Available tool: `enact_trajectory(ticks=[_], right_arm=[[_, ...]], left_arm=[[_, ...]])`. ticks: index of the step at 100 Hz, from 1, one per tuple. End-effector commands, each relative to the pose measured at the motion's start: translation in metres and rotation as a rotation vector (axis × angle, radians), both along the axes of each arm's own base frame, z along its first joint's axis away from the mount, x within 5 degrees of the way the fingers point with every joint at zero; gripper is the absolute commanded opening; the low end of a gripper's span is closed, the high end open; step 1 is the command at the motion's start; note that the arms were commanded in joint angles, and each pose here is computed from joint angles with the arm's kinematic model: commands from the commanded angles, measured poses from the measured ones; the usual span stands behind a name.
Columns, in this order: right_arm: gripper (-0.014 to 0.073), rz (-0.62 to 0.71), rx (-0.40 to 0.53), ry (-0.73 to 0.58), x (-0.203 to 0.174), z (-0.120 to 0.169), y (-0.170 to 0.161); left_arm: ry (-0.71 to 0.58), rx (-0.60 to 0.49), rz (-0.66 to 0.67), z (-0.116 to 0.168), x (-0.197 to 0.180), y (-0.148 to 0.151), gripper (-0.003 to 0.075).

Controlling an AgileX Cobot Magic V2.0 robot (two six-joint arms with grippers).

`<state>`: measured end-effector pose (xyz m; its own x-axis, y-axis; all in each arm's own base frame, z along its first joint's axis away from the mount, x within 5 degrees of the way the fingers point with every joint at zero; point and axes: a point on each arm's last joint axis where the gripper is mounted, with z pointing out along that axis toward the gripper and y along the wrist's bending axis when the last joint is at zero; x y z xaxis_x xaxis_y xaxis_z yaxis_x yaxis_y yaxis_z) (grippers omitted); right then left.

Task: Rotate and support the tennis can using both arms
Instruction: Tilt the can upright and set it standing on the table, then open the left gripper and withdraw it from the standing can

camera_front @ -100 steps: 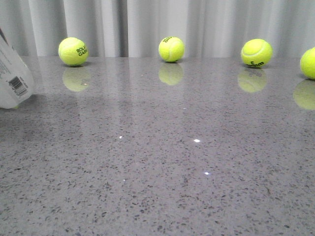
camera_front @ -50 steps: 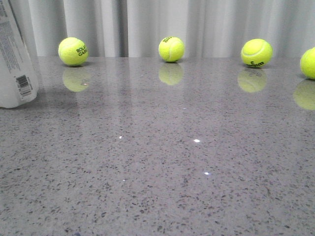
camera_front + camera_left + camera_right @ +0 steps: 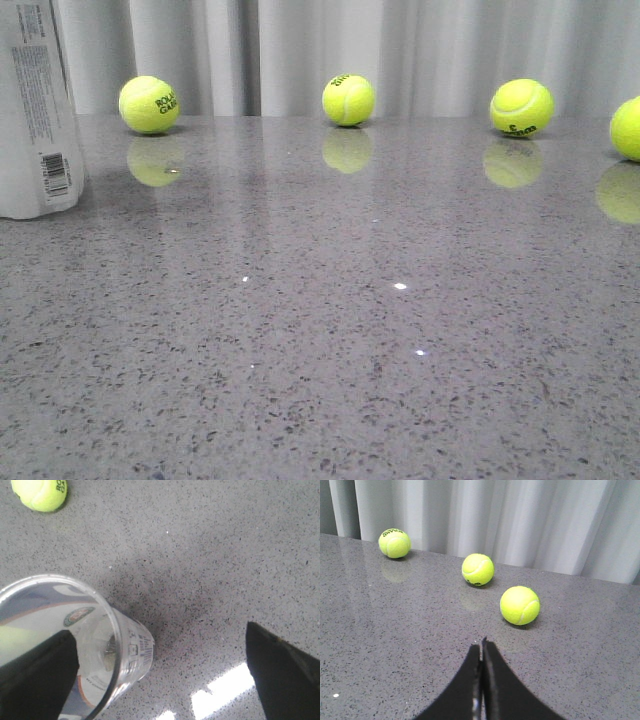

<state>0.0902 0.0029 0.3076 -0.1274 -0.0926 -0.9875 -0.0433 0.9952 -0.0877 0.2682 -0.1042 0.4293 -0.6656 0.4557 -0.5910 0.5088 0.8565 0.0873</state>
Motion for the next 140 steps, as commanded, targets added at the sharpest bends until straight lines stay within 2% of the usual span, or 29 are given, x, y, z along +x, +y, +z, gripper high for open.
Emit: enact_trajectory(ticks=[1, 29, 52, 80, 104, 116, 127, 140], right_arm=[[-0.0066, -0.006, -0.003, -0.111, 0.0, 0.016, -0.001], [-0.0066, -0.006, -0.003, -0.111, 0.0, 0.016, -0.001], [-0.0066, -0.006, -0.003, -0.111, 0.0, 0.016, -0.001], [-0.0066, -0.006, -0.003, -0.111, 0.0, 0.016, -0.001], [-0.0066, -0.006, -0.003, -0.111, 0.0, 0.016, -0.001], [-0.0066, -0.006, -0.003, -0.111, 0.0, 0.016, -0.001], [-0.0066, -0.006, -0.003, -0.111, 0.0, 0.016, -0.001], [-0.0066, -0.006, -0.003, -0.111, 0.0, 0.016, -0.001]], left_arm=[[-0.148, -0.067, 0.003, 0.03, -0.014, 0.005, 0.0639], [-0.283, -0.149, 0.035, 0.059, -0.053, 0.02, 0.0639], [-0.413, -0.235, 0.073, 0.051, -0.095, 0.037, 0.0639], [-0.592, -0.355, 0.135, -0.003, -0.146, 0.059, 0.0639], [-0.658, -0.419, 0.152, -0.072, -0.174, 0.07, 0.0639], [-0.685, -0.436, 0.149, -0.097, -0.177, 0.071, 0.0631], [-0.686, -0.436, 0.148, -0.109, -0.176, 0.07, 0.0542], [-0.704, -0.445, 0.146, -0.112, -0.175, 0.07, 0.0325]])
